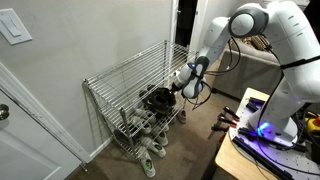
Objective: Move the black shoes to the rack above them
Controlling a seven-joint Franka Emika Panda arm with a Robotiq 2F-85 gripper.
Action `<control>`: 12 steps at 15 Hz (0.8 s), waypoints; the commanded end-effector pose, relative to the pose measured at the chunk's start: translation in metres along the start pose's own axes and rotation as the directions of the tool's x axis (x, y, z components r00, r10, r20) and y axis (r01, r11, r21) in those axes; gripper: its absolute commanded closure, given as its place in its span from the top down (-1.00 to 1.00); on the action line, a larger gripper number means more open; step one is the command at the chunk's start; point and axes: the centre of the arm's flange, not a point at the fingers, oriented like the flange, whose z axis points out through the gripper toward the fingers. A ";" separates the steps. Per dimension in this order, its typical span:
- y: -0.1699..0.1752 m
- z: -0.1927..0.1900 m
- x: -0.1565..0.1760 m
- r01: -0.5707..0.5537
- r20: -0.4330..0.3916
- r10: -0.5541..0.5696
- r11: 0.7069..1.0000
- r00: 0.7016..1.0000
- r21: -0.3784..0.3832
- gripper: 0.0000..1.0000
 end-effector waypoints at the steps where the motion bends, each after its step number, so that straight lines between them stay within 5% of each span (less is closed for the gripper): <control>1: -0.001 0.014 -0.027 -0.023 0.006 0.023 1.000 1.000 0.006 1.00; 12: -0.024 0.036 -0.029 -0.007 -0.004 0.007 0.999 1.000 0.051 1.00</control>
